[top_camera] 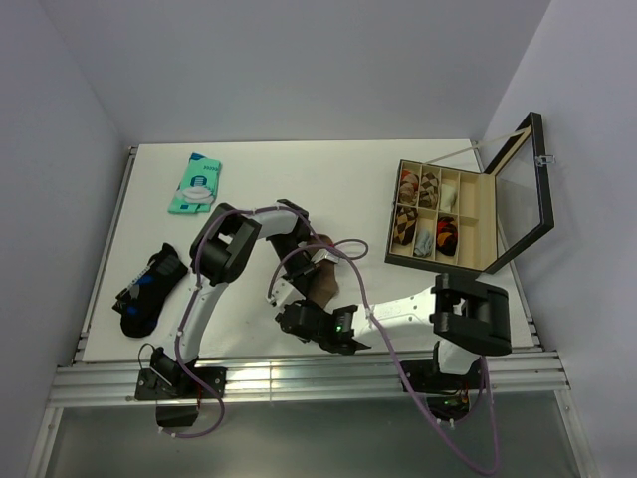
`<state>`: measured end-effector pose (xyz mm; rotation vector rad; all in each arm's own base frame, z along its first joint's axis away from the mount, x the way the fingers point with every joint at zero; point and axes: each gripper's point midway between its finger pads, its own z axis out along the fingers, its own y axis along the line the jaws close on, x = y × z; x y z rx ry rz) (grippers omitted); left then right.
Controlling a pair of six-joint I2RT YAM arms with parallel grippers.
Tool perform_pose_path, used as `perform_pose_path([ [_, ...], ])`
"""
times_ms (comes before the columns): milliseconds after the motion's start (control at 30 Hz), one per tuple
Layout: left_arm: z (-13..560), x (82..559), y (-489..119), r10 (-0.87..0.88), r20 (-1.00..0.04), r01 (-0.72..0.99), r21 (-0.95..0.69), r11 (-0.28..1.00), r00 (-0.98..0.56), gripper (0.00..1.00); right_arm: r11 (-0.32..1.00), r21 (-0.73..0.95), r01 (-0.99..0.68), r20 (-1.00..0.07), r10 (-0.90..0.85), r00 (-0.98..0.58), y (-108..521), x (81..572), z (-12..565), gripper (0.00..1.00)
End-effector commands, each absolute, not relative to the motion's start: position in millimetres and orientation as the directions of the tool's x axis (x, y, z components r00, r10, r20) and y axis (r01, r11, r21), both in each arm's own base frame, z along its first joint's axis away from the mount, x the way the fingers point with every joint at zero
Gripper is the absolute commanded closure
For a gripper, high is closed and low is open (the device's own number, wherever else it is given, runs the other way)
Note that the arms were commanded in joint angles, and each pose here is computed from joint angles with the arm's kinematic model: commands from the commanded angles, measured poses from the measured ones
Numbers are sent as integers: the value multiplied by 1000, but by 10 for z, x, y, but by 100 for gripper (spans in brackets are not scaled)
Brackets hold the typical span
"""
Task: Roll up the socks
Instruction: Roll the sock at the center of the board.
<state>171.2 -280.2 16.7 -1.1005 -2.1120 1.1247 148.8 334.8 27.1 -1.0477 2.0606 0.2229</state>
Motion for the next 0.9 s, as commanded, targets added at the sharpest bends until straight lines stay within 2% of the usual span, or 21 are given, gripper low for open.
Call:
perform_pose_path([
  [0, -140, 1834, -2687, 881, 6, 539, -789, 295, -472, 90, 667, -266, -696, -719, -618, -318, 3348, 1620, 322, 51],
  [200, -131, 1827, -2672, 883, 5, 536, -793, 290, -470, 85, 653, -322, -685, -654, -676, -338, 3254, 1623, 134, 55],
  [300, -99, 1844, -2669, 879, -1, 534, -795, 289, -476, 81, 658, -333, -675, -637, -685, -354, 3211, 1622, 69, 62],
  [433, -30, 1893, -2682, 862, -24, 528, -799, 287, -505, 69, 676, -321, -663, -631, -675, -383, 3151, 1596, 19, 73],
  [467, -13, 1921, -2668, 852, -23, 520, -801, 297, -522, 68, 687, -302, -661, -641, -660, -393, 3161, 1587, 15, 79],
  [533, -12, 1951, -2667, 842, -31, 513, -804, 299, -539, 64, 697, -277, -662, -649, -644, -406, 3162, 1560, 6, 80],
  [733, 152, 2127, -2670, 775, -77, 486, -816, 312, -627, 62, 708, -167, -687, -686, -584, -435, 3222, 1484, 71, 94],
  [867, 317, 2211, -2664, 737, -119, 476, -828, 296, -666, 62, 697, -39, -716, -713, -521, -468, 3316, 1429, 162, 96],
])
